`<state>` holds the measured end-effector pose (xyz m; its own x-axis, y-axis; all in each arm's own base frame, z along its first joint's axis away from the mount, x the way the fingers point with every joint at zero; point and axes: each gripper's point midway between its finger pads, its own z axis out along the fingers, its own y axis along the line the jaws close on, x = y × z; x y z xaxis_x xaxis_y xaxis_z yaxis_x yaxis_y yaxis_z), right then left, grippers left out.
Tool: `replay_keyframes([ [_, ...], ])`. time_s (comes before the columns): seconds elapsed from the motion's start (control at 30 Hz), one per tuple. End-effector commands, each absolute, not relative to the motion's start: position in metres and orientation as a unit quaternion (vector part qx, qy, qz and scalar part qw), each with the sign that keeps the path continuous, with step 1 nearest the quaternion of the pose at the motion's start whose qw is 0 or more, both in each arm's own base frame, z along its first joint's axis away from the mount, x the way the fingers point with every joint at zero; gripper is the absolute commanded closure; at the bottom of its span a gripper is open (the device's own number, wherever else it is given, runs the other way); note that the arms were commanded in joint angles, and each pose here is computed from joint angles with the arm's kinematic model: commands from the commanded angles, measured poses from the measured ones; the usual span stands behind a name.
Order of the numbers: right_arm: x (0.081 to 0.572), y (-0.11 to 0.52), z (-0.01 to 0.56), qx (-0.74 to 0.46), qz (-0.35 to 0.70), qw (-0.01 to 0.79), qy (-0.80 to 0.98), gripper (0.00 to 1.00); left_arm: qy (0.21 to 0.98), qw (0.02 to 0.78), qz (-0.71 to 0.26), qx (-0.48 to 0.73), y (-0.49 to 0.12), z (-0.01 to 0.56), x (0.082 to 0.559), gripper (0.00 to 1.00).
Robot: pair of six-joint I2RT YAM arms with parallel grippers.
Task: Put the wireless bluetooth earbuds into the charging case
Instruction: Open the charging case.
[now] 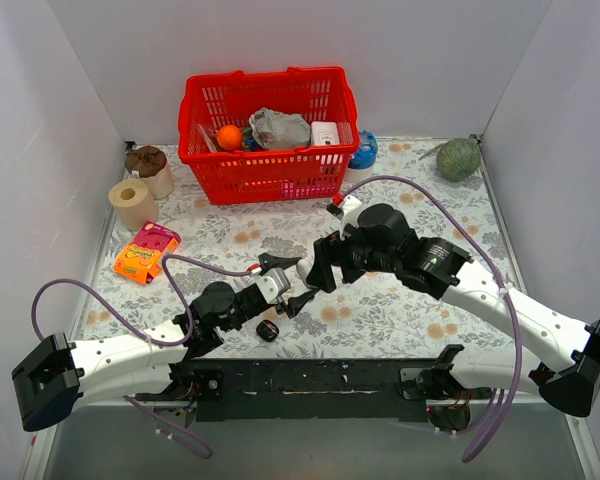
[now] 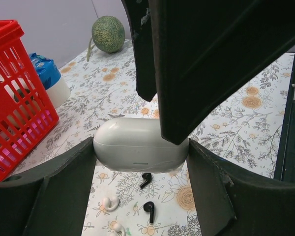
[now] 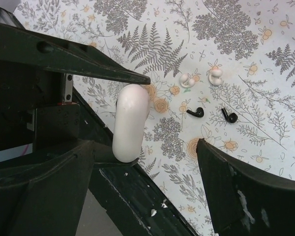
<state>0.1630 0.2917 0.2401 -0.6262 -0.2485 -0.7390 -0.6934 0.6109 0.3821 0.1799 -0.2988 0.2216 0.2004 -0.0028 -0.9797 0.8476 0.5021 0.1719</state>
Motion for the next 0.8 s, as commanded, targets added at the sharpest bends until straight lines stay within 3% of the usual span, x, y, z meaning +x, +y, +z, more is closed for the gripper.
replay_keyframes([
  [0.0,0.174,0.297,0.247,-0.262,0.339,0.352,0.832,0.11,0.532,0.69,-0.315,0.377,-0.298,0.241,0.182,1.0],
  [0.43,0.177,0.3,0.233,-0.257,0.331,0.34,0.842,0.15,0.515,0.687,-0.335,0.387,-0.298,0.246,0.171,1.0],
  [0.77,0.185,0.283,0.239,-0.223,0.308,0.367,0.849,0.25,0.514,0.693,-0.332,0.38,-0.29,0.248,0.169,1.0],
])
